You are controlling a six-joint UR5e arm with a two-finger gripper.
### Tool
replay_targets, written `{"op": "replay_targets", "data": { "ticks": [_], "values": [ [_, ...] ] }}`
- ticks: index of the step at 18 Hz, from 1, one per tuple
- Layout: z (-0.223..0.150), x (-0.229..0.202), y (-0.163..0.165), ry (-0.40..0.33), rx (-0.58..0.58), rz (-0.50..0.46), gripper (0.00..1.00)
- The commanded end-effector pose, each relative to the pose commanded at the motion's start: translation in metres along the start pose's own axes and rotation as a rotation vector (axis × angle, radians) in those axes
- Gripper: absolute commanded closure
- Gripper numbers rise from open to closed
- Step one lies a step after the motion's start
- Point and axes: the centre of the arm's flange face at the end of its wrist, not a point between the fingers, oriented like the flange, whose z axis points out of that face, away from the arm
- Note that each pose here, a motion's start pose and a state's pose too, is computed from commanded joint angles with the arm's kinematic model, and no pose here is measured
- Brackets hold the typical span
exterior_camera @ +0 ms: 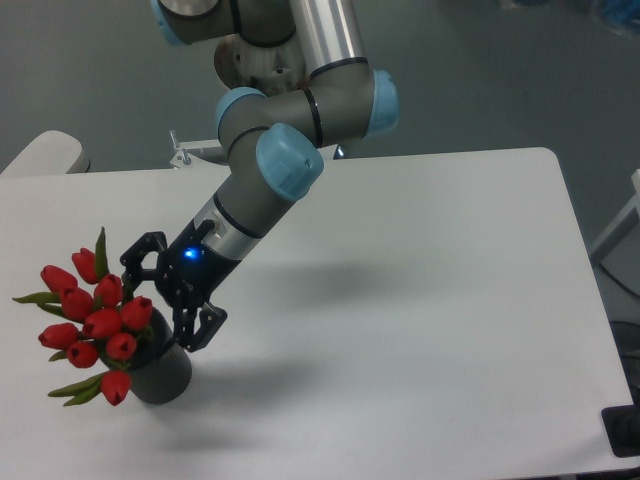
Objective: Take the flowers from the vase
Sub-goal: 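Lower the open gripper around the tulip stems and close it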
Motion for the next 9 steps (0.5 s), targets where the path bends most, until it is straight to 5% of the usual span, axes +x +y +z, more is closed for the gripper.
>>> {"op": "replay_targets", "data": {
  "ticks": [7, 9],
  "values": [
    [0.0011, 0.0015, -0.0036, 0.022, 0.032, 0.002, 0.0],
    [0.002, 0.0016, -0.0041, 0.023, 0.032, 0.003, 0.11]
  ]
}}
